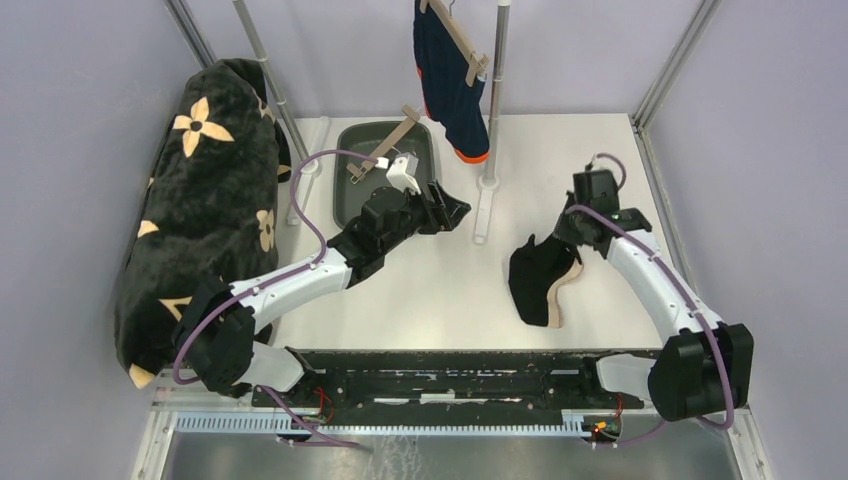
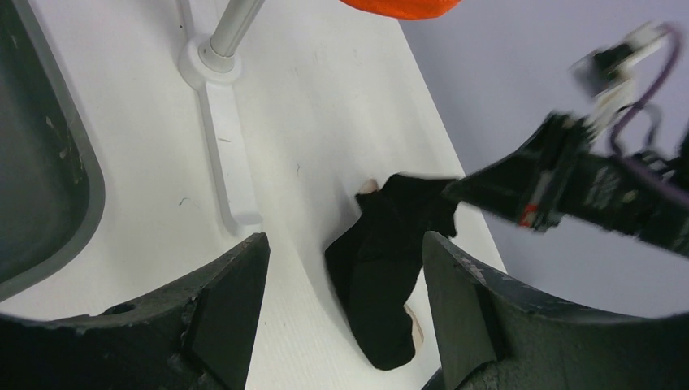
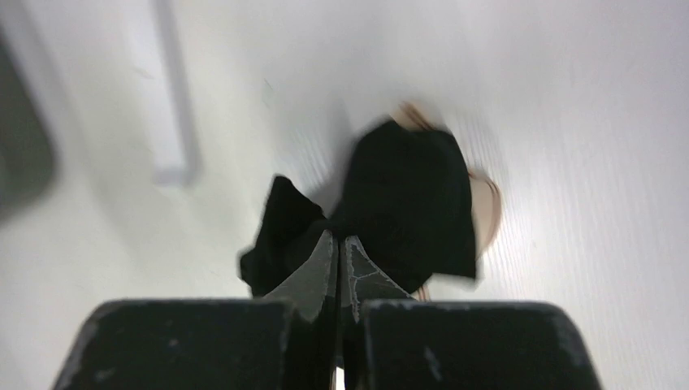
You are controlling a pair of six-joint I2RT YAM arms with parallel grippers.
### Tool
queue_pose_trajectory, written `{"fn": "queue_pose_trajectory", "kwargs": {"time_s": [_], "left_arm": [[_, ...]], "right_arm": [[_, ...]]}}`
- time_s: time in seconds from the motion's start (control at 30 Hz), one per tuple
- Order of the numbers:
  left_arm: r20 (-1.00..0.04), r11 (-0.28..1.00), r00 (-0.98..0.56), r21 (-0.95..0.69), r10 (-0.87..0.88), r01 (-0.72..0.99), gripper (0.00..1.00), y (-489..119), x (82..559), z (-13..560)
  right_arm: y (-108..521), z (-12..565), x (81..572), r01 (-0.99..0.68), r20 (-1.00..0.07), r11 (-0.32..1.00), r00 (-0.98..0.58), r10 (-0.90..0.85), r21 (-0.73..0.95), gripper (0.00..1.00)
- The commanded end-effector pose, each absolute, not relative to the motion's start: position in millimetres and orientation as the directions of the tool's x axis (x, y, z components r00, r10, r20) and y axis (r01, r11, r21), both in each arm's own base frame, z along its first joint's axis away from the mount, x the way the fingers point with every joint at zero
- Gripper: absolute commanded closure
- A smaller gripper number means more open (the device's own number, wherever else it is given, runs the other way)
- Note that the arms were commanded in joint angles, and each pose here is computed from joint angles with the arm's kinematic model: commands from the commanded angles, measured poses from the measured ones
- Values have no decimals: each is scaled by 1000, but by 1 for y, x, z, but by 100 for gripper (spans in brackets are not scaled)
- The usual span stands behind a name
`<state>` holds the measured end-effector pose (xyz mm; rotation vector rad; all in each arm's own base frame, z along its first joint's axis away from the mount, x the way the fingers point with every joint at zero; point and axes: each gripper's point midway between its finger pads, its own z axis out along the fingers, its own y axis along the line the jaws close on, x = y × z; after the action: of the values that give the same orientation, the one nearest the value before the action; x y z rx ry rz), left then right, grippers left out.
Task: Clip the underwear to the hanger
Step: Adjust the underwear at the center of the board.
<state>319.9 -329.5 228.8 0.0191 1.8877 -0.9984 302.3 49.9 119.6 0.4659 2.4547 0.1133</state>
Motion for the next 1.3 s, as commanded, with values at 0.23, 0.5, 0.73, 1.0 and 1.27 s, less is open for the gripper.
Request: {"fn": "queue_pose_trajectory", "kwargs": {"time_s": [0.23,0.5,0.73,1.0,1.27], "left_arm": [[-770,636,-499,-623,-398,455,24,-326,318,243],[-765,630,-512,-628,-390,458,24,-332,321,237],[-768,634,-510,-624,-388,457,24,-332,326,234],[-766,637,-520,-623,-377,455,24,-336,330,226],[-758,631,-535,-630,-373,454,24,-342,339,220]], "right_arm": [[25,270,403,275,-793,918,-470,389,287,100],[21,254,454,250,-780,933,-516,354,258,11],[10,188,419,323,-717,927,-599,357,192,7],[-27,138,470,436,-619,881,-646,447,182,7],[-48,123,535,450,-557,847,-641,528,283,8]]}}
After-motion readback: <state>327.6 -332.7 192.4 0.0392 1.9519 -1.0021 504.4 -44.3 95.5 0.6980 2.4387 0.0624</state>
